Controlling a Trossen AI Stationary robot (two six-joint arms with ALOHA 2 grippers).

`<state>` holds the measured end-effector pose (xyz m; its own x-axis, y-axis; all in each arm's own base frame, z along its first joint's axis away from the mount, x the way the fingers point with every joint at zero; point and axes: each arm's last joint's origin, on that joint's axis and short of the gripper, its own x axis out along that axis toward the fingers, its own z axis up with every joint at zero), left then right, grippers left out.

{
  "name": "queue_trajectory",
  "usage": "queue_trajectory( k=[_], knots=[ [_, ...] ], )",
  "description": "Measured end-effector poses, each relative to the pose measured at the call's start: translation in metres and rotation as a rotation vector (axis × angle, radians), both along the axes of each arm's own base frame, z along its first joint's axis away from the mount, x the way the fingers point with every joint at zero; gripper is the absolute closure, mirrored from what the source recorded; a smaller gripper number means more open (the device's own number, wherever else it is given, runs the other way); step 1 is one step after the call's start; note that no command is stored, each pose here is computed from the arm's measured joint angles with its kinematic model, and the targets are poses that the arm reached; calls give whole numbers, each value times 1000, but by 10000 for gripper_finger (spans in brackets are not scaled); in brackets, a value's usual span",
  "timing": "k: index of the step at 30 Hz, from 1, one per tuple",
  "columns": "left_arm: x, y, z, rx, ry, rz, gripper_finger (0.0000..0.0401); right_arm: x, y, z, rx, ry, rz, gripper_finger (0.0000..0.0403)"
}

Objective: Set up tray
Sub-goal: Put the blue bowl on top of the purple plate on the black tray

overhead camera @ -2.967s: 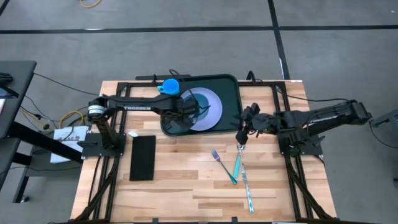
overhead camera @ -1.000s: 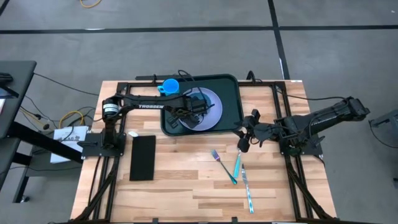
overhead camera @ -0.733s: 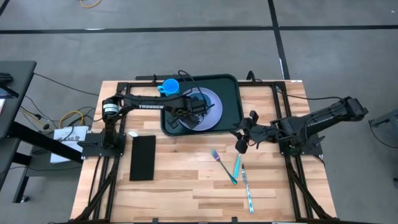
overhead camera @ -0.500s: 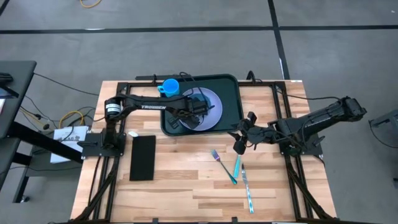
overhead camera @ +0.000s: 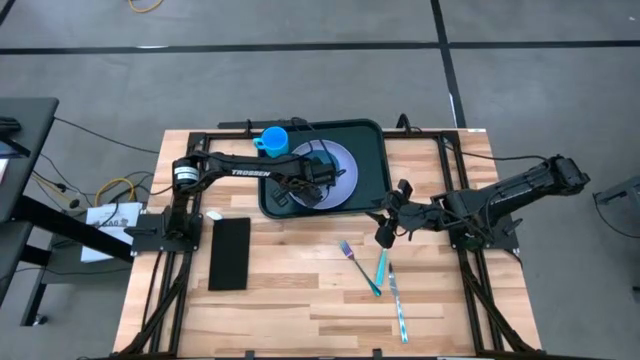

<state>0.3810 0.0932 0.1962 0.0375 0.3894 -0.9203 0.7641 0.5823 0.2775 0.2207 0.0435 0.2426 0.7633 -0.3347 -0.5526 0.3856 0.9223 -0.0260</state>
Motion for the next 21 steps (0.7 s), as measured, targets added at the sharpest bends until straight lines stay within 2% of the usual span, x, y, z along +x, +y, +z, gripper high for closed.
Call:
queue_trajectory(
  k=[8,13,18,21],
  knots=[
    [0,0,0,-8,-7,18,385,0,0,0,0,0,0,249],
    [0,0,-1,-8,-16,42,351,0,0,0,0,0,1,249],
    [0,1,0,35,-16,68,309,0,0,0,1,-2,1,249],
    [0,1,10,41,-21,110,287,0,0,0,1,-2,1,249]
  ],
)
